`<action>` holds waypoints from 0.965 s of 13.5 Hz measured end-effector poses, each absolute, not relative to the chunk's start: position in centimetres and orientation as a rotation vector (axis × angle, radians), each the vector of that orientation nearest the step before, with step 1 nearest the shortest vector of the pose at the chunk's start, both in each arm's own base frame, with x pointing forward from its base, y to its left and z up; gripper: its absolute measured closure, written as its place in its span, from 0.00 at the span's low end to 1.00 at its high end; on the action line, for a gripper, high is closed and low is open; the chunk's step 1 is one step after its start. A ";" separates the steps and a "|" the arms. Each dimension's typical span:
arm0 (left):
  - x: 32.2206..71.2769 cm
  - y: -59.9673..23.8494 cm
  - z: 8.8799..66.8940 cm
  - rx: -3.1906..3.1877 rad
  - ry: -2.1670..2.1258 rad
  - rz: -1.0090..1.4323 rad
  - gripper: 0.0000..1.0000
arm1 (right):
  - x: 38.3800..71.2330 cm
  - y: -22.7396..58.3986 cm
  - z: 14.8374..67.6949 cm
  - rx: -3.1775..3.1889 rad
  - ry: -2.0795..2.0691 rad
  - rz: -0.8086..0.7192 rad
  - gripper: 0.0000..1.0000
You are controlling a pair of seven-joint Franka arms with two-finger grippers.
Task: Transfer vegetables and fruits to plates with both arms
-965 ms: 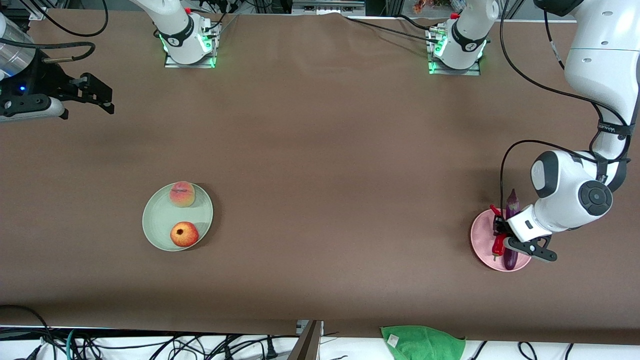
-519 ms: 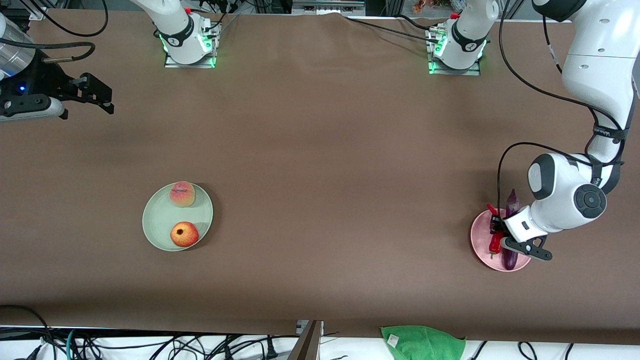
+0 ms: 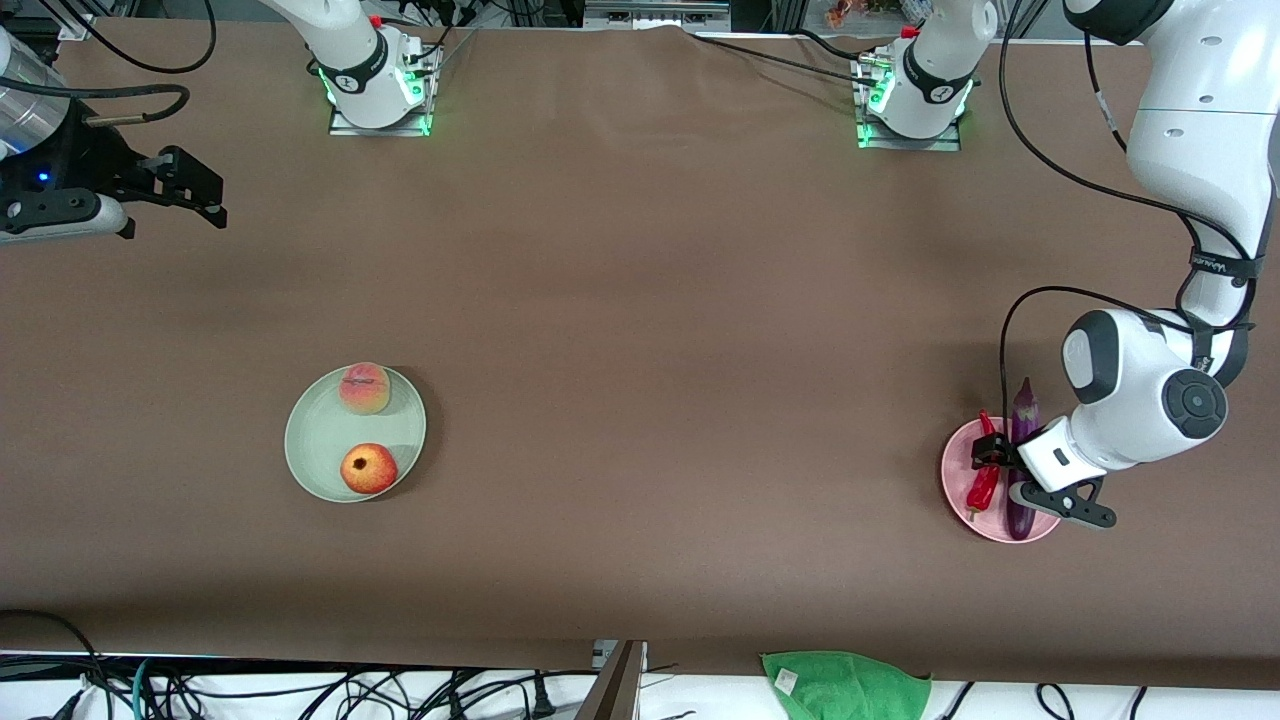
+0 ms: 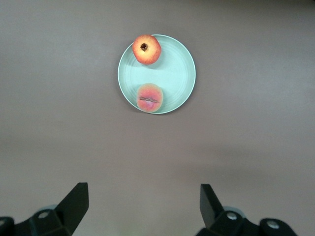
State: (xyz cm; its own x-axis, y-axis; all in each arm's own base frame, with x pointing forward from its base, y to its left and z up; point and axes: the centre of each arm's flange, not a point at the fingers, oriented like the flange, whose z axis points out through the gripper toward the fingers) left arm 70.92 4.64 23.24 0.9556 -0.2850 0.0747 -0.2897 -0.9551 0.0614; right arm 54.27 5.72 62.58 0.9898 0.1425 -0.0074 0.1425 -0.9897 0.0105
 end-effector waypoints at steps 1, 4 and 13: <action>70.9 4.4 24.2 3.020 -0.425 0.082 0.00 | 54.3 5.7 62.6 3.121 0.223 -0.010 0.00; 70.7 3.8 30.1 3.016 -0.344 0.001 0.00 | 54.3 5.7 62.5 3.120 0.223 -0.015 0.00; 63.4 -1.2 49.8 3.104 -0.116 -0.212 0.00 | 54.4 5.7 62.3 3.119 0.223 -0.021 0.00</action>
State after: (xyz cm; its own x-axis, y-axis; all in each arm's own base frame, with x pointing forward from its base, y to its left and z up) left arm 63.42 -1.16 49.75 0.9880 -0.0759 -0.1346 -0.0720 -0.9968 0.0335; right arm 54.40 5.72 62.31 0.9897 0.1423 -0.0141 0.1424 -0.9897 0.0132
